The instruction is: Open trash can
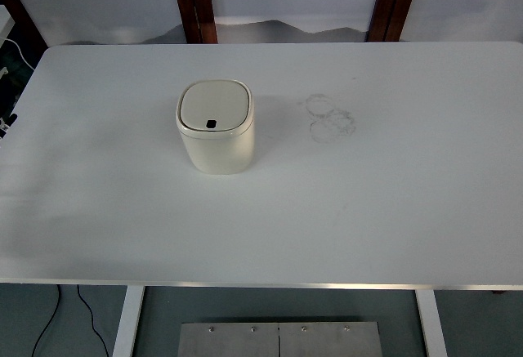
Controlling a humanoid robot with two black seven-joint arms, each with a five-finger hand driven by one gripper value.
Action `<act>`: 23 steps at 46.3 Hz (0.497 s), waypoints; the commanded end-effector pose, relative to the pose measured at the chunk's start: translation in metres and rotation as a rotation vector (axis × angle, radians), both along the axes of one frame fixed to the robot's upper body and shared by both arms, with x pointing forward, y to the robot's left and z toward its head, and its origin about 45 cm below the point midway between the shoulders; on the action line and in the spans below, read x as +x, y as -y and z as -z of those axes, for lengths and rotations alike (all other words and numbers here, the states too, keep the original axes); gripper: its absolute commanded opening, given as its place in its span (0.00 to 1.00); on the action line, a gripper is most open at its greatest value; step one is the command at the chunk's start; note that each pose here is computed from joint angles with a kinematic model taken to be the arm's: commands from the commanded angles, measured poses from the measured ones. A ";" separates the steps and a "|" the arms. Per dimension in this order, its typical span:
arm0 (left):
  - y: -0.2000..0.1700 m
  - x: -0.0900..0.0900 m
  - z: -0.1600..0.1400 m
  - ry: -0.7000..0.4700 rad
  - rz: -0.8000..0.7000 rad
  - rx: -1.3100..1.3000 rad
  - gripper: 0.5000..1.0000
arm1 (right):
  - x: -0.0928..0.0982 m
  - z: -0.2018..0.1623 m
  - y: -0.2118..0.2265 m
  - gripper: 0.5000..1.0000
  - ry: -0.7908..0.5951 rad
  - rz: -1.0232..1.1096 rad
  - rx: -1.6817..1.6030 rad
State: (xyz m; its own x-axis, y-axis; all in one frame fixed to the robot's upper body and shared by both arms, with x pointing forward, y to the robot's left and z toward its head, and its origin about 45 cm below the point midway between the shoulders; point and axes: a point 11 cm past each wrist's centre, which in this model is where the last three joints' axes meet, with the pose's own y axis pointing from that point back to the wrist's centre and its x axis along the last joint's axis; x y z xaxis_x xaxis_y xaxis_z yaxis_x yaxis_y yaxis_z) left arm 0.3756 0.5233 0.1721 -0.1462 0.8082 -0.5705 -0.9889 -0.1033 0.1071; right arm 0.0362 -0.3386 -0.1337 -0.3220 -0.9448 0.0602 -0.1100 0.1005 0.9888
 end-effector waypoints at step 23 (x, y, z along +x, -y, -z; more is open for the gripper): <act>-0.003 0.001 -0.004 0.009 -0.005 0.005 1.00 | 0.000 0.000 0.000 0.99 0.000 0.000 0.000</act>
